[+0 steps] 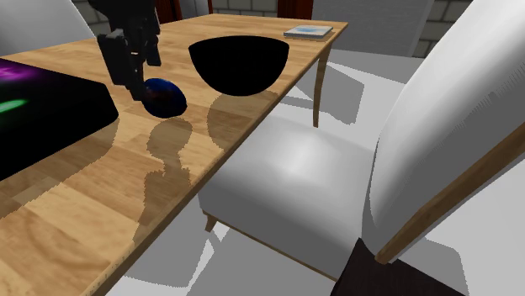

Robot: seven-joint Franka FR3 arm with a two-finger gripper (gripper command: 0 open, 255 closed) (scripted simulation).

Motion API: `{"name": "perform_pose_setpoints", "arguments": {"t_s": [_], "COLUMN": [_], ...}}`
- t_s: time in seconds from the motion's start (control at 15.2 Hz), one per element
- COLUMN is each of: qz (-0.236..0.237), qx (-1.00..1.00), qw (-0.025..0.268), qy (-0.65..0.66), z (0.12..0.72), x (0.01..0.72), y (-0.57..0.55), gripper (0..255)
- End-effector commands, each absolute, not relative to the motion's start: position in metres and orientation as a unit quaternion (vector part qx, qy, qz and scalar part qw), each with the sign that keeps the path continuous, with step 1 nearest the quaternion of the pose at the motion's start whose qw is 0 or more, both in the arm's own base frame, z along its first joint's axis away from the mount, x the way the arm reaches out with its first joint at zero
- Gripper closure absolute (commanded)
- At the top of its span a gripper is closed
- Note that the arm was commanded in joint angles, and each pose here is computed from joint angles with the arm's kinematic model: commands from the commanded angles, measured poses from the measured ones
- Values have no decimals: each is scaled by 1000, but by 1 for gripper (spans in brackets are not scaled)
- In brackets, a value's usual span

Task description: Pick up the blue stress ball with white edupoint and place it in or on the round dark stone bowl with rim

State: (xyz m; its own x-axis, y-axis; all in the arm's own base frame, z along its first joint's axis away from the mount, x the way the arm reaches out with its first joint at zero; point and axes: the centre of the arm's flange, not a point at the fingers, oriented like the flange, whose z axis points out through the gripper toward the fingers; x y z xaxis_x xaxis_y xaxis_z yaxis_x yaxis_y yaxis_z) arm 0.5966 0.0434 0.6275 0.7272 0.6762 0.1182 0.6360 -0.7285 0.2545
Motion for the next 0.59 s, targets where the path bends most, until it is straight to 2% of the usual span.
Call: {"name": "perform_pose_setpoints", "arguments": {"t_s": [0.0,0.53], "qz": [103,103], "qx": [923,923], "qw": [99,99], "qy": [358,358], "z": [619,596], "x": [602,608], "y": [43,41], "gripper": [0,0]}}
